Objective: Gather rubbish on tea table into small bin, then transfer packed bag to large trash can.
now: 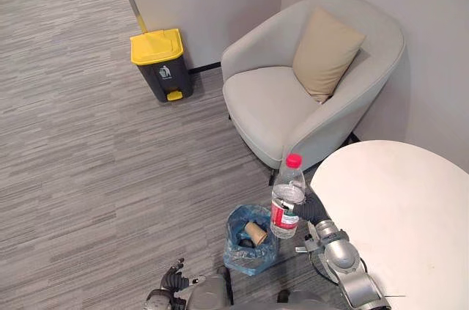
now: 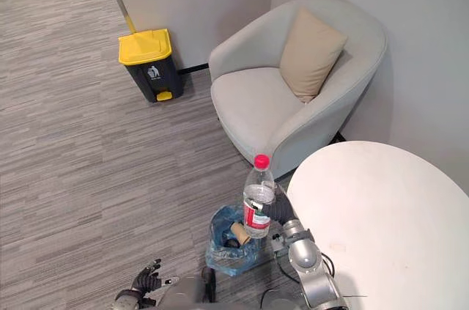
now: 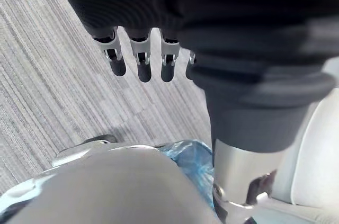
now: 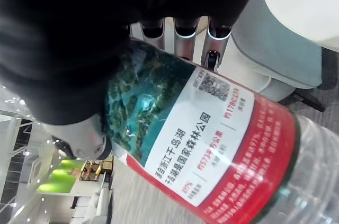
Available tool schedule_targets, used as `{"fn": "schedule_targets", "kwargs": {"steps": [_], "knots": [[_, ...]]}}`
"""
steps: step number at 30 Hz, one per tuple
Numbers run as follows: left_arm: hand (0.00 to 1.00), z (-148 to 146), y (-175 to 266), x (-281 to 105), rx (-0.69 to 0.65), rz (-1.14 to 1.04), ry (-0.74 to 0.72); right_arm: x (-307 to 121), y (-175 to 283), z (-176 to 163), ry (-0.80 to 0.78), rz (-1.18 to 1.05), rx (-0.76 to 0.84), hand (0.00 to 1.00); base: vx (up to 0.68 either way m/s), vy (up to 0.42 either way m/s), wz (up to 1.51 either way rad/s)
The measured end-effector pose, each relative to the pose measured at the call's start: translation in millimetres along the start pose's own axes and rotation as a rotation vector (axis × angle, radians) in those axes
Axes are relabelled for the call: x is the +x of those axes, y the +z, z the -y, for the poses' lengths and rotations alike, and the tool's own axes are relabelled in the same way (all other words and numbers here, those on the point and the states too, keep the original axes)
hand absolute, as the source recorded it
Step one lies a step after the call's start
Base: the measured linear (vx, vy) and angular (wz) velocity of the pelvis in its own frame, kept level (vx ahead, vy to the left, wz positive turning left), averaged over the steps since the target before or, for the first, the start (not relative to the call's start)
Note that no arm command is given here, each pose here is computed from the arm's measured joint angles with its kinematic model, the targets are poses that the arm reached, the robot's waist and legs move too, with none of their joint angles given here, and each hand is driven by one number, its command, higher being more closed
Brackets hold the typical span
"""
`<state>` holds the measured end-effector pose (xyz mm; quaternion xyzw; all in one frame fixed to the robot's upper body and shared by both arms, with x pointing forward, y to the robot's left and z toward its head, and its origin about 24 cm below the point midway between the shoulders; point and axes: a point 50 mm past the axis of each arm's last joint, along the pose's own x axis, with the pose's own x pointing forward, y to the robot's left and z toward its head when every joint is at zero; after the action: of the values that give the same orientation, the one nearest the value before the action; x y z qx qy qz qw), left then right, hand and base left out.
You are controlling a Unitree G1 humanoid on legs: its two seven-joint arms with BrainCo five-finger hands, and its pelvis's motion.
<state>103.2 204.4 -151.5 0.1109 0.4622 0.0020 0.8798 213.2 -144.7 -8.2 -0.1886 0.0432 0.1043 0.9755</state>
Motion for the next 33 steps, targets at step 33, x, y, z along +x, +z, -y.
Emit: {"fn": "schedule_targets", "kwargs": {"steps": [33], "knots": [[0.0,-63,296,-25,-0.428,0.911,0.21,136,218,59,-0.252,0.602,-0.451,1.0,-0.13,-0.026,0.08]]}}
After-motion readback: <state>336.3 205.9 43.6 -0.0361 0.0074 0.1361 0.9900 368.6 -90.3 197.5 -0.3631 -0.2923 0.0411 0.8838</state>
